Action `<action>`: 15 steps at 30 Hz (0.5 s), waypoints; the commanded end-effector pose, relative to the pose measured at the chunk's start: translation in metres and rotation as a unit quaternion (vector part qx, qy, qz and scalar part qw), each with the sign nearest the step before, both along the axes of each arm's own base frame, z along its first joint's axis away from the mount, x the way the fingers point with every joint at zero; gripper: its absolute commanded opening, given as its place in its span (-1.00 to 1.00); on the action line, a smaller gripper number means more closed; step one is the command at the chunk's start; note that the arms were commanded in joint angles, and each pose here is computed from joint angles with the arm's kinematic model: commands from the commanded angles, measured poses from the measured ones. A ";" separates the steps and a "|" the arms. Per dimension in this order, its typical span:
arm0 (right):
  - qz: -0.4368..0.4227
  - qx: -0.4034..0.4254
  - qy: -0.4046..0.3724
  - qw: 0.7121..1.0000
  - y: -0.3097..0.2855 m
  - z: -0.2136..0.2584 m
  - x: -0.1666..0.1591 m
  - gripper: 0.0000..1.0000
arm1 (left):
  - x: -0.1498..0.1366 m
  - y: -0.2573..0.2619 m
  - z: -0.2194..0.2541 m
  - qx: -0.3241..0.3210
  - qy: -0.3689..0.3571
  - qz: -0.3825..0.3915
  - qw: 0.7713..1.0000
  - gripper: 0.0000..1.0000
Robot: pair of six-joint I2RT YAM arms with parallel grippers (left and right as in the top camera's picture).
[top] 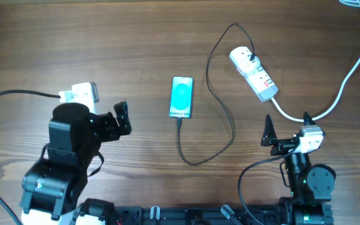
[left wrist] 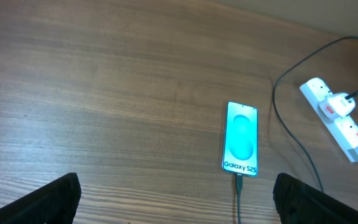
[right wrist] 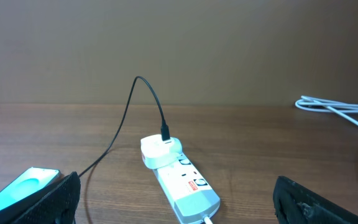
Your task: Plug charger to phone and switch on socket
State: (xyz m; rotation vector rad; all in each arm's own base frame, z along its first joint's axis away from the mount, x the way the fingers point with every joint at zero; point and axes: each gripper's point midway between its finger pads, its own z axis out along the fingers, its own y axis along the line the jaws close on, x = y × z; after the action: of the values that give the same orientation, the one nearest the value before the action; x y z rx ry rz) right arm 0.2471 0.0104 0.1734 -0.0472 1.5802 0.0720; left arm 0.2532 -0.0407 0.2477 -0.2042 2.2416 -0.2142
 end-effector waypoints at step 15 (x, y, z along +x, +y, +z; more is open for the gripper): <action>-0.008 0.006 -0.006 1.000 -0.003 0.002 0.000 0.99 | -0.041 -0.008 -0.033 0.070 -0.182 -0.119 0.974 1.00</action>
State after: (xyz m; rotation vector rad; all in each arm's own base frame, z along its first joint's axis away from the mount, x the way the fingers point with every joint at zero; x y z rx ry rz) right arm 0.2470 0.0105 0.1733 -0.0475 1.5806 0.0724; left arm 0.2144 -0.0480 0.2231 0.1444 1.9406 -0.2050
